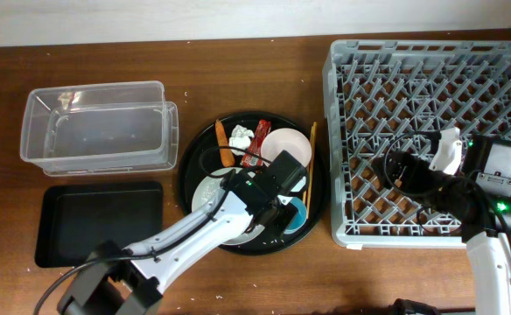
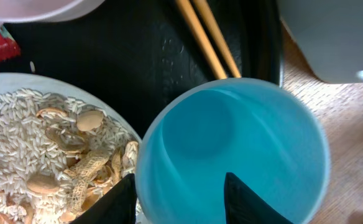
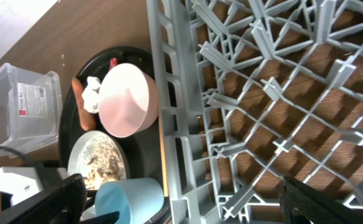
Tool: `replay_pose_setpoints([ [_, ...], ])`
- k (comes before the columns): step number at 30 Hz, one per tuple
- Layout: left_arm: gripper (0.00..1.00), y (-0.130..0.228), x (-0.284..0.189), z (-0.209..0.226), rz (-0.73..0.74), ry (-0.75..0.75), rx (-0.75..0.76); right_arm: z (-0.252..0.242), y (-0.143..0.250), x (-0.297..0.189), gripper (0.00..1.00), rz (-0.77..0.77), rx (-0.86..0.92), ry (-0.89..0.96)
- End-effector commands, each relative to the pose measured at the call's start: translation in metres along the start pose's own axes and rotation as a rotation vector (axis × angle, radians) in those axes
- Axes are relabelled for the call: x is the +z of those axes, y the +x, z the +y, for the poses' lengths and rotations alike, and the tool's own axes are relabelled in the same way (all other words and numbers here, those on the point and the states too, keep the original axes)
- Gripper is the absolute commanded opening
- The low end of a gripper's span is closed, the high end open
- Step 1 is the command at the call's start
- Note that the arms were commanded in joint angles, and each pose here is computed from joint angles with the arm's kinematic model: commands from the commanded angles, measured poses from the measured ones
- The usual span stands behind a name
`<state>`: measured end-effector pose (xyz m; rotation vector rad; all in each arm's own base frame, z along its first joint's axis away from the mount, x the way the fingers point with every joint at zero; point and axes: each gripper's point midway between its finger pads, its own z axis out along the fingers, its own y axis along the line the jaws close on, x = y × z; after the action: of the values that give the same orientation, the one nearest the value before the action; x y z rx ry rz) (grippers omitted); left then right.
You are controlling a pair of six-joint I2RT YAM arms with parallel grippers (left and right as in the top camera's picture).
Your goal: Sort waste into correct bins and load items into the dishwasher rack
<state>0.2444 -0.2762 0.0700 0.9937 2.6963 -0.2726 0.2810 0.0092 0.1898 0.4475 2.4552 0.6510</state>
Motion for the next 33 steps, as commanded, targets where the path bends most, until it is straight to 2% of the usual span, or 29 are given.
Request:
replay_pose_setpoints([
  [1,0.0,-0.017,-0.002,0.008,-0.05,-0.048,-0.006,0.005,0.002,-0.003,0.99,0.014,0.016,-0.023],
  [4,0.0,-0.057,-0.072,0.019,-0.197,-0.022,-0.062,0.007,0.008,-0.002,0.91,0.036,-0.038,-0.027],
  [6,0.0,-0.069,-0.12,0.037,-0.295,0.117,-0.146,0.033,0.013,0.0,0.89,0.054,-0.155,-0.139],
  [8,0.0,-0.071,-0.16,0.043,-0.386,0.453,-0.161,0.087,0.018,-0.006,0.89,0.052,-0.313,-0.402],
  [9,0.0,-0.067,-0.194,0.053,-0.468,0.729,-0.174,0.121,0.022,-0.013,0.84,0.045,-0.406,-0.554],
  [11,0.0,-0.064,-0.219,0.053,-0.529,0.915,-0.157,0.157,0.029,-0.022,0.81,0.028,-0.535,-0.698],
  [14,0.0,-0.06,-0.245,0.04,-0.558,1.089,-0.136,0.211,0.044,-0.037,0.82,-0.04,-0.764,-0.883],
  [15,0.0,-0.06,-0.248,0.038,-0.56,1.113,-0.133,0.228,0.052,-0.052,0.82,-0.054,-0.84,-0.998],
  [17,0.0,-0.06,-0.249,0.037,-0.558,1.116,-0.135,0.242,0.061,-0.068,0.86,-0.064,-0.916,-1.109],
  [20,0.0,-0.059,-0.25,0.037,-0.559,1.126,-0.133,0.247,0.071,-0.063,0.86,-0.023,-0.918,-1.134],
  [26,0.0,-0.06,-0.248,0.037,-0.557,1.114,-0.135,0.266,0.081,-0.07,0.68,-0.029,-0.961,-1.204],
  [28,0.0,-0.06,-0.248,0.037,-0.558,1.114,-0.134,0.266,0.08,-0.071,0.58,-0.036,-0.966,-1.206],
  [29,0.44,-0.06,-0.245,0.039,-0.553,1.095,-0.139,0.265,0.076,-0.069,0.55,-0.048,-0.96,-1.189],
  [30,0.77,-0.06,-0.243,0.04,-0.551,1.084,-0.142,0.257,0.064,-0.063,0.52,-0.065,-0.926,-1.133],
  [31,0.97,-0.06,-0.242,0.041,-0.551,1.074,-0.145,0.243,0.051,-0.054,0.52,-0.072,-0.865,-1.053],
  [33,0.99,-0.061,-0.235,0.048,-0.547,1.025,-0.16,0.207,0.021,-0.047,0.52,-0.104,-0.737,-0.9],
])
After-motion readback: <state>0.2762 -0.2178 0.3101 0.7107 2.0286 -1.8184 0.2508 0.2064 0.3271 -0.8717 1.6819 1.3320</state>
